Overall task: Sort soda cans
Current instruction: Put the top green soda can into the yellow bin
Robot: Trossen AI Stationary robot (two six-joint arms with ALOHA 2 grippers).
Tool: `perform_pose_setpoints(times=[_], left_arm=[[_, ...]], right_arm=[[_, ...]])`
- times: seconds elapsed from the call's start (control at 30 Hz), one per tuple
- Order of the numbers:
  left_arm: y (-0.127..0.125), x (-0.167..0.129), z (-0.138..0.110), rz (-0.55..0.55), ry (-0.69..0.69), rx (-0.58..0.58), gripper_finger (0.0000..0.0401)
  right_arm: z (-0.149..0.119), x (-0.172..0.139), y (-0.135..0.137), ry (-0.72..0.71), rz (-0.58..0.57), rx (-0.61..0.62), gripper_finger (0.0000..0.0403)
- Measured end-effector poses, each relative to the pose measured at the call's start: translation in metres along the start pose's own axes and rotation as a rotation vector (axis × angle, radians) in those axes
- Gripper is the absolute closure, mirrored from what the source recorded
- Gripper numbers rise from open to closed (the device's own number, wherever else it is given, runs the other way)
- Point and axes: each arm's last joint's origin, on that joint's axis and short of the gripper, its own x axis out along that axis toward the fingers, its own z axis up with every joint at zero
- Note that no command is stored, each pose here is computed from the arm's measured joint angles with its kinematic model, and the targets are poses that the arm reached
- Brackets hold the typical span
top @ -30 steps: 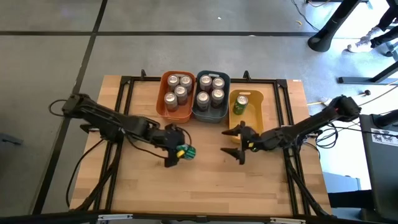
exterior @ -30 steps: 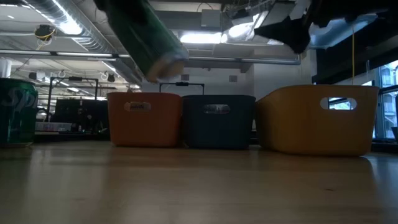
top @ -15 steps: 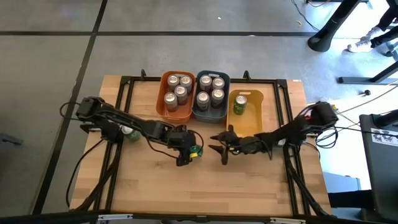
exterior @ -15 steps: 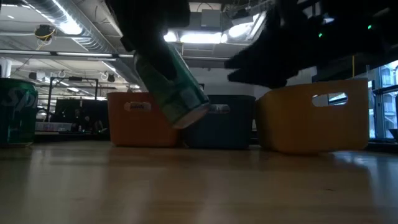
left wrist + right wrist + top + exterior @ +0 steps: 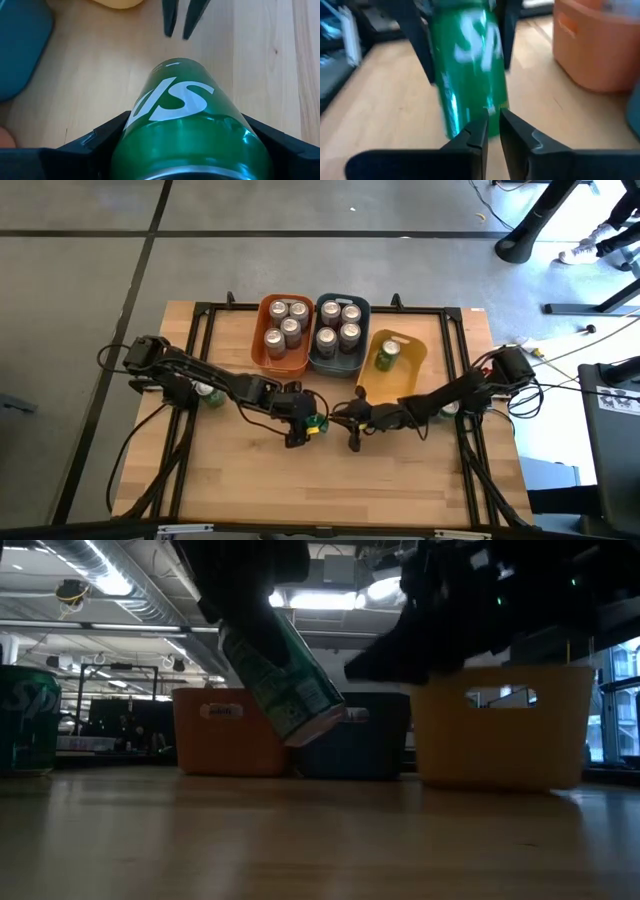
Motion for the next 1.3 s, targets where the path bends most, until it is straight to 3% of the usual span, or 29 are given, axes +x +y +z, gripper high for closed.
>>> perform_pose_setpoints(times=[0.3, 0.5, 0.8, 0.97, 1.1, 1.2, 1.3], left_arm=[[-0.001, 0.0, 0.0, -0.003, -0.006, 0.003, 0.0105], [0.0, 0.0, -0.001, 0.0, 0.004, 0.007, 0.0105], [0.0, 0.0, 0.0, 0.0, 0.001, 0.042, 0.0105], [0.0, -0.001, 0.001, -0.002, -0.006, 0.052, 0.0105], [0.0, -0.001, 0.0, -0.002, -0.002, 0.037, 0.0105], [-0.001, -0.001, -0.004, 0.005, 0.03, 0.029, 0.0105], [0.0, -0.001, -0.008, 0.017, 0.071, 0.017, 0.0105]], right_arm=[[0.014, 0.014, 0.012, -0.022, 0.084, 0.009, 0.0365], [0.01, 0.019, 0.011, 0.083, 0.013, -0.029, 0.0366], [0.022, 0.018, 0.013, 0.01, 0.017, -0.044, 0.0366], [0.026, 0.021, 0.0, 0.003, -0.023, -0.05, 0.0366], [0.033, 0.023, 0.0, -0.04, 0.09, -0.036, 0.0366], [0.028, 0.02, 0.001, 0.057, 0.207, 0.02, 0.0366], [0.027, 0.017, 0.0, 0.115, 0.221, 0.051, 0.0366]])
